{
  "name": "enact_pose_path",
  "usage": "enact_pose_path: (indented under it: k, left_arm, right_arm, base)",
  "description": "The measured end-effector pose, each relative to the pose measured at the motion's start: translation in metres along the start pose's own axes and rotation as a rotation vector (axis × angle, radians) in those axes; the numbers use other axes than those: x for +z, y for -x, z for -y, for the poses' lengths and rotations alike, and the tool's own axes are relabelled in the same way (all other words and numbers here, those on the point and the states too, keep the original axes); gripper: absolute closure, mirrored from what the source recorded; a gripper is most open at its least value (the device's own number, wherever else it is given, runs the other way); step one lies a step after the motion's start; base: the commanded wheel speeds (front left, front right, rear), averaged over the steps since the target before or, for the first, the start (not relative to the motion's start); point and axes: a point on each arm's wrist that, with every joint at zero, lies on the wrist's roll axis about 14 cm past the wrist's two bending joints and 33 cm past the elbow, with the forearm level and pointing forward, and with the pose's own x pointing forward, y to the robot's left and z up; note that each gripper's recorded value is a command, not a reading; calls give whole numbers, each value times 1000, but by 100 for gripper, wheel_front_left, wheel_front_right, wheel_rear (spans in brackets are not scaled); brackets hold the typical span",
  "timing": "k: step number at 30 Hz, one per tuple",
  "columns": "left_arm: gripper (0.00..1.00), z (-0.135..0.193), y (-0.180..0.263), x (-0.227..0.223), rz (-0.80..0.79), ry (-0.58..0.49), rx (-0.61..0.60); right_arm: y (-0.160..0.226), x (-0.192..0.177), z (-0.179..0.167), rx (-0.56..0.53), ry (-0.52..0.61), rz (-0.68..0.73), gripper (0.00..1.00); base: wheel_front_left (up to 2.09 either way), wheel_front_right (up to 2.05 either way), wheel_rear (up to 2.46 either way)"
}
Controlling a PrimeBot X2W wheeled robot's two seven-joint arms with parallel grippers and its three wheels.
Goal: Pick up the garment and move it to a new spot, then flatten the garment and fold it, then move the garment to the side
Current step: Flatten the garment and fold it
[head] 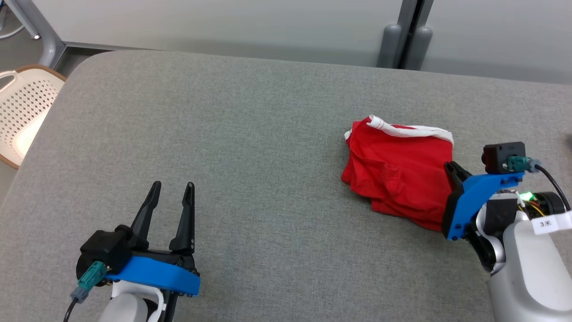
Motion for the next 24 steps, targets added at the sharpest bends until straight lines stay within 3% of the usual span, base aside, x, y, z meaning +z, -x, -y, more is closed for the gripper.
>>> enact_pose_path:
  k: [13,24]
  left_arm:
    - [0,-15,-2,6,12,-5,52]
    - [0,-26,3,8,18,-4,92]
  right_arm:
    - [-66,16,-49,102,14,-76,100]
    - [-85,42,-81,170,24,8,100]
  base:
    - [0,0,0]
    - [0,0,0]
